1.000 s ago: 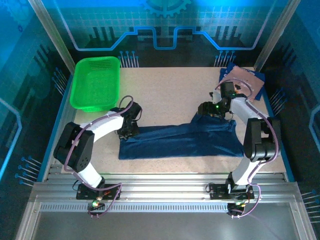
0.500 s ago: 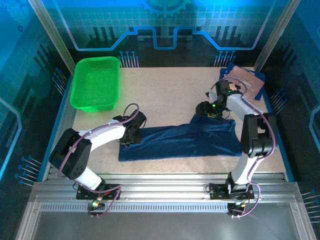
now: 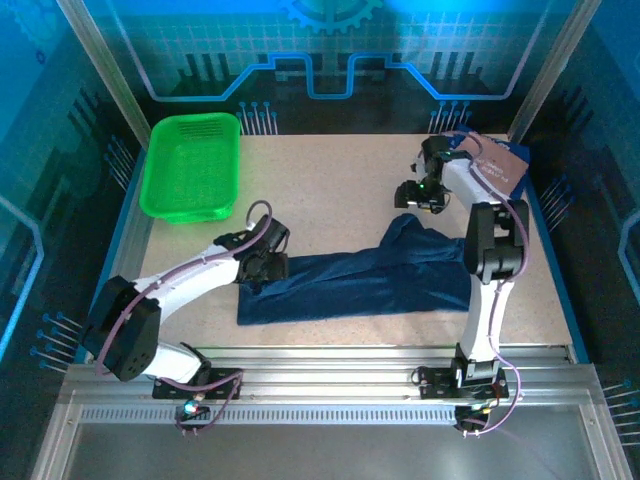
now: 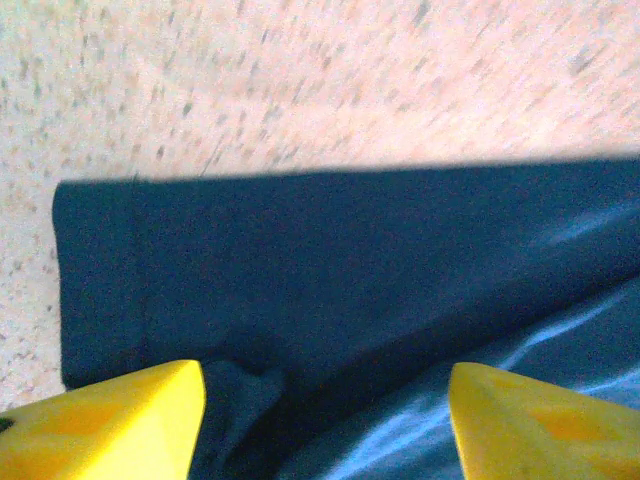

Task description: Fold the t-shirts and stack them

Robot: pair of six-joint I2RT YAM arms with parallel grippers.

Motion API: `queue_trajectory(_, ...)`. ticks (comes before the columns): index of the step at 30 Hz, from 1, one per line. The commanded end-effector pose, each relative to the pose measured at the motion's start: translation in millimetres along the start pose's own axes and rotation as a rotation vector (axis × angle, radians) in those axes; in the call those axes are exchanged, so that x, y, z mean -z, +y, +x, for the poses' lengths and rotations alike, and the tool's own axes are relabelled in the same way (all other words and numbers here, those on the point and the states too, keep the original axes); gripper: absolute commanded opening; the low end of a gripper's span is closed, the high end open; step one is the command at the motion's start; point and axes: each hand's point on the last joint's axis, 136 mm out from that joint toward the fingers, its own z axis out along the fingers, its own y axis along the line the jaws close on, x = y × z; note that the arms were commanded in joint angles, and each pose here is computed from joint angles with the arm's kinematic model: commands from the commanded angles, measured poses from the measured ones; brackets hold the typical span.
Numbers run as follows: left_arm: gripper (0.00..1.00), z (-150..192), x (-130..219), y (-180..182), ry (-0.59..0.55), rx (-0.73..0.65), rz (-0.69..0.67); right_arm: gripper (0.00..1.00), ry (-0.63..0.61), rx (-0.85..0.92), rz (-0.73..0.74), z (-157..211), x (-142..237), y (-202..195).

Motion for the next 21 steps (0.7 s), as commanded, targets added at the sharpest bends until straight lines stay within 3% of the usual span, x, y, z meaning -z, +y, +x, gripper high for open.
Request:
queue_trajectory(1,0.7,-44,17,-35,-0.084,0.017,0.101,0.7,0.122,-0.038,0.022,14,-18,-3)
queue_trajectory(7,0.69,-80,0,-73,-0.03,0.04,0.179,0.64,0.173,0.005,0.027,15,-32,9)
queue_trajectory(12,0.65,-72,-38,-76,0.062,0.062,0.188,0.39,0.203,0.019,0.03,25,-39,11)
queue_trajectory(17,0.52,-51,-66,-67,0.136,0.081,0.188,0.03,0.163,0.035,-0.016,17,-30,20)
queue_trajectory(21,0.42,-37,-79,-59,0.182,0.103,0.185,0.0,0.055,0.058,-0.039,0,0,30)
